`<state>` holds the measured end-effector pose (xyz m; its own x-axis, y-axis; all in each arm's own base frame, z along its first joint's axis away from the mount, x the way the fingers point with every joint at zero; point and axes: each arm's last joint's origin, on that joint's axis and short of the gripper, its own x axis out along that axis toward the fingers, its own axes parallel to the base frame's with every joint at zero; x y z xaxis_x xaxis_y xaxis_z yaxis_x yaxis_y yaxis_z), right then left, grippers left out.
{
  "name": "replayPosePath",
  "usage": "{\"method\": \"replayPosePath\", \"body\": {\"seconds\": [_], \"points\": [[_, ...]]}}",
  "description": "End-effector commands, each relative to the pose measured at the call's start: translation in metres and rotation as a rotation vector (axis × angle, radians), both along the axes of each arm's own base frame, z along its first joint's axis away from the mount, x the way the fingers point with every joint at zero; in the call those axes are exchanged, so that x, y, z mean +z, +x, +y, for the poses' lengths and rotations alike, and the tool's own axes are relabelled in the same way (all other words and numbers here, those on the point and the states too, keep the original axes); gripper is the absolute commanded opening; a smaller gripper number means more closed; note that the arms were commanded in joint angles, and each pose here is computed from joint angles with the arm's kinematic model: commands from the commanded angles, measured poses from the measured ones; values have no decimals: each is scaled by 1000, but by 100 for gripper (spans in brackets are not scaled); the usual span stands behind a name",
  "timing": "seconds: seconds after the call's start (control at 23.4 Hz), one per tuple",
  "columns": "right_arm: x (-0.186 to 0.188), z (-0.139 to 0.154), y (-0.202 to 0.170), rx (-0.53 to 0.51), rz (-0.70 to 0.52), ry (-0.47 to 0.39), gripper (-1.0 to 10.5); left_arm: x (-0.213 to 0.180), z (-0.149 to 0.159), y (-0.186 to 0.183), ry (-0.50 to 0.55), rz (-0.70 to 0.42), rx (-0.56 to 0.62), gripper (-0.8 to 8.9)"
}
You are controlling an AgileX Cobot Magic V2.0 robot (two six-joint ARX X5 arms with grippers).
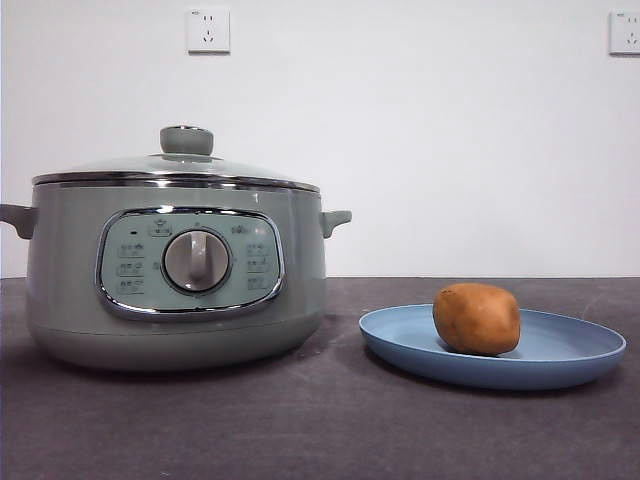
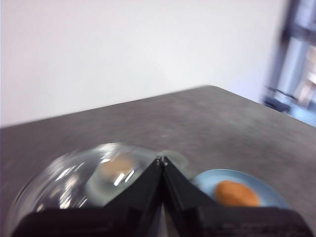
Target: Take the potato out from the steamer,put the potato on the plate,close the lid
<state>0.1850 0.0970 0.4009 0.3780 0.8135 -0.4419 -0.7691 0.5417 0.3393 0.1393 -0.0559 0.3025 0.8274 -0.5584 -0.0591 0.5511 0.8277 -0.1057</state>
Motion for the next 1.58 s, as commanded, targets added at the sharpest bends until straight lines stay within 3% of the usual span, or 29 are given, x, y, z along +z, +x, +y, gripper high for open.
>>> {"method": "replayPosePath", "body": {"seconds": [0.04, 0.3, 0.56, 1.03, 1.58], "points": [[2, 0, 0, 4, -14, 0, -2, -44, 10, -11, -93, 48, 111, -4], [2, 0, 0, 3, -14, 0, -2, -112, 26, -34, -139, 44, 239, -4], [2, 0, 0, 4, -15, 0, -2, -140, 31, -36, -128, 131, 297, -4], [2, 0, 0, 3, -14, 0, -2, -158, 42, -43, -108, 223, 401, -4], [2, 0, 0, 4, -14, 0, -2, -157, 48, -42, -115, 207, 458, -4]]}}
